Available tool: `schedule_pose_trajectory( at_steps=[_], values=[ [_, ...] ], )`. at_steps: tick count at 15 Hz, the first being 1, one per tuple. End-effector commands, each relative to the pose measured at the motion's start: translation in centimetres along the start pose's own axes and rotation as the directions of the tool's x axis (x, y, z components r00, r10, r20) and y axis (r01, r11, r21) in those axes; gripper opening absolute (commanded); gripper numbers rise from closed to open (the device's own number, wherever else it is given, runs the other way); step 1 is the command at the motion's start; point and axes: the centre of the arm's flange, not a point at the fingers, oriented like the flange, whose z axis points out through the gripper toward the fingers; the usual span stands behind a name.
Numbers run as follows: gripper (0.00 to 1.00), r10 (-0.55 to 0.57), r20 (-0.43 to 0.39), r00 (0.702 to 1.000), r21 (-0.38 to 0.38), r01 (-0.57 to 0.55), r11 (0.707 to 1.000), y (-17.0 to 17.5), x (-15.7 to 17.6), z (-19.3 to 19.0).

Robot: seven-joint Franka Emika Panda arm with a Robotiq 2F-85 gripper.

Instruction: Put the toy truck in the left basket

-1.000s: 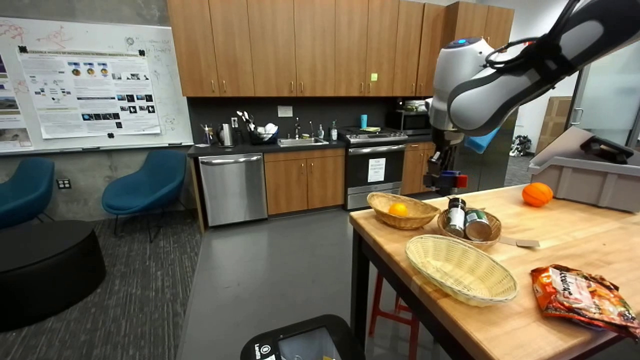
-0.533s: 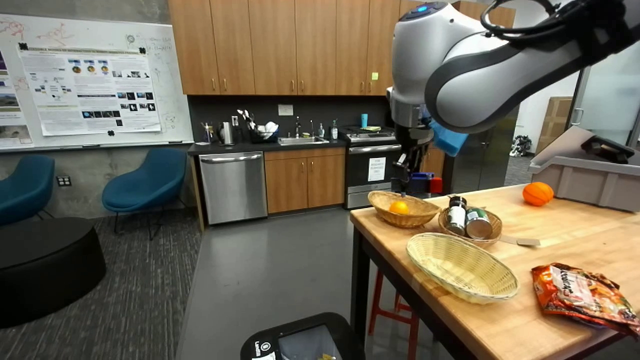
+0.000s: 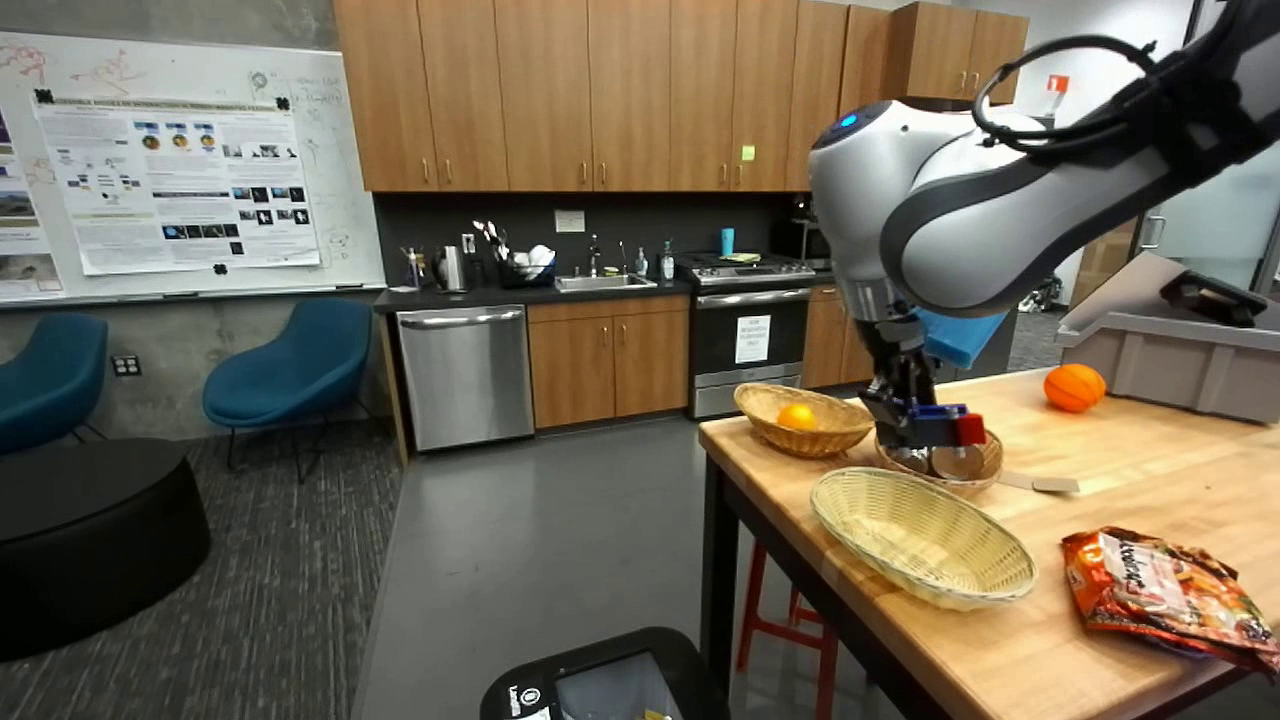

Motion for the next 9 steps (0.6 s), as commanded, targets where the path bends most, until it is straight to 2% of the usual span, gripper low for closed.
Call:
schedule_pose_trajectory(
  at_steps=[1, 4, 7, 9],
  values=[
    [0.22, -0.021, 0.06, 0.998, 0.039, 0.018, 0.999, 1.3, -0.7, 1.5],
    [0.22, -0.041, 0.052, 0.998, 0.119, 0.035, 0.992, 0.6, -1.4, 0.8],
    [0.22, -0.096, 0.069, 0.993, 0.227, 0.078, 0.971, -1.1, -2.2, -0.5],
    [0.22, -0.122, 0.087, 0.989, 0.265, 0.095, 0.96, -2.0, -2.5, -0.8]
  ],
)
